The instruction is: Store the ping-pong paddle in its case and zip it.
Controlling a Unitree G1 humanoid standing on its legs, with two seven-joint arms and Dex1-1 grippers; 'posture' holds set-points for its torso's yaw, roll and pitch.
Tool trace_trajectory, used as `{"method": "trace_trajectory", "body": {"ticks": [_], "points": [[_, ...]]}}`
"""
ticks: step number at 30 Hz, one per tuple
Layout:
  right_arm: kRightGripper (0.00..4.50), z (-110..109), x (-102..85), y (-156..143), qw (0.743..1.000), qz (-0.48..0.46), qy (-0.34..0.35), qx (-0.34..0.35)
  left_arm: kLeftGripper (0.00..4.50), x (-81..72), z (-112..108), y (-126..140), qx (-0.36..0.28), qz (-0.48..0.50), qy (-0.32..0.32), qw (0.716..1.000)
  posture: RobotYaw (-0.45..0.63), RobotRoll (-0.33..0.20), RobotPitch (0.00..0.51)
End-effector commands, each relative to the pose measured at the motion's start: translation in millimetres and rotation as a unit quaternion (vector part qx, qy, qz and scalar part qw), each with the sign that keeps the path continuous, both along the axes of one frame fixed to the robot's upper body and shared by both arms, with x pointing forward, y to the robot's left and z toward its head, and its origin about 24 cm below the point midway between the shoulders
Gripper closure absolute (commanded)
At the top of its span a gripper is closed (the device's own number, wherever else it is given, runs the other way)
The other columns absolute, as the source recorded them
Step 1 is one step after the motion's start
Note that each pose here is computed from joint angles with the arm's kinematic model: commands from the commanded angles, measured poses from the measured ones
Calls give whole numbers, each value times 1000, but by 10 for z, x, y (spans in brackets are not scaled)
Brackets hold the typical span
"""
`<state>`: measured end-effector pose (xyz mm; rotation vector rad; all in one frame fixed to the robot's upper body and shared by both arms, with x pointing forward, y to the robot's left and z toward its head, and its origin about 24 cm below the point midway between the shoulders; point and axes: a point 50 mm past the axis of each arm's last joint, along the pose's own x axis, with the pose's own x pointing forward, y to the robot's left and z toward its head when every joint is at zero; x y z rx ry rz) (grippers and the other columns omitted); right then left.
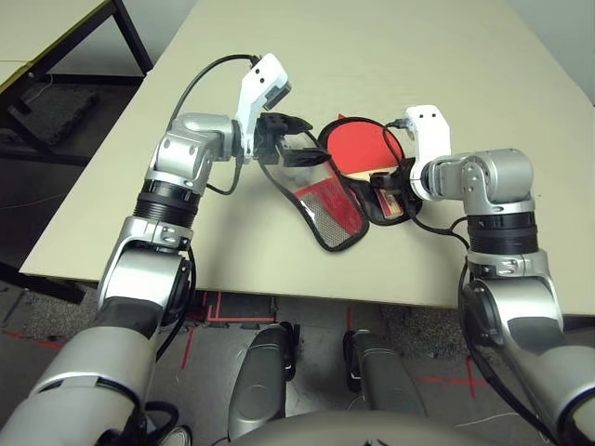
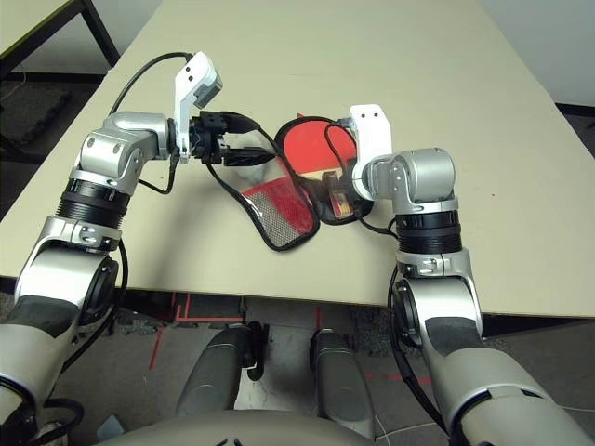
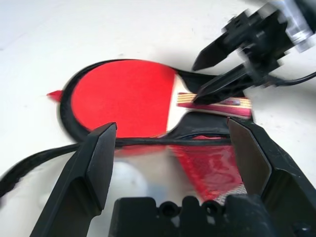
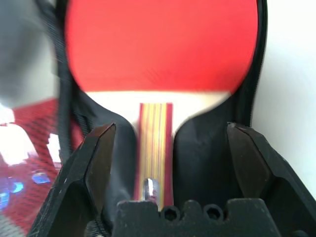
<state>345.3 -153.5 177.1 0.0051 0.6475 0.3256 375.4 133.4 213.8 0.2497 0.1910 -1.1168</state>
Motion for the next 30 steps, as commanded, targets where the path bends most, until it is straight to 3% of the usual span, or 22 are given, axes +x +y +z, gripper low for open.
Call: {"method": "trace_trajectory", "body": {"ticks": [1, 8, 11, 15, 17, 21, 24, 29, 30], "points": [[33, 300, -27, -109, 996, 48, -71, 11, 0, 102, 217, 332, 6, 65, -42, 997, 35, 0, 129], [33, 370, -151, -407, 969, 184, -166, 5, 0, 136, 462, 1122, 41, 202, -77, 976, 38, 0, 126], [33, 348, -181, -578, 956, 222, -190, -12, 0, 56, 294, 1373, 87, 213, -37, 972, 35, 0, 129], [33, 333, -205, -682, 945, 256, -200, -30, 0, -34, 8, 1426, 135, 173, 26, 975, 31, 0, 132], [33, 334, -210, -699, 943, 264, -200, -33, 0, -77, -95, 1386, 145, 143, 53, 978, 26, 0, 136], [33, 368, -232, -810, 944, 267, -188, -48, 0, -282, -412, 884, 158, -8, 126, 979, 14, 0, 140], [33, 408, -236, -858, 944, 264, -188, -55, 0, -390, -427, 583, 140, -64, 137, 979, 9, 0, 140], [33, 471, -218, -941, 953, 236, -185, -51, 0, -307, -299, 159, 88, -94, 106, 986, 3, 0, 137], [33, 494, -199, -977, 957, 218, -185, -47, 0, -229, -239, 68, 77, -87, 87, 989, 3, 0, 135]]}}
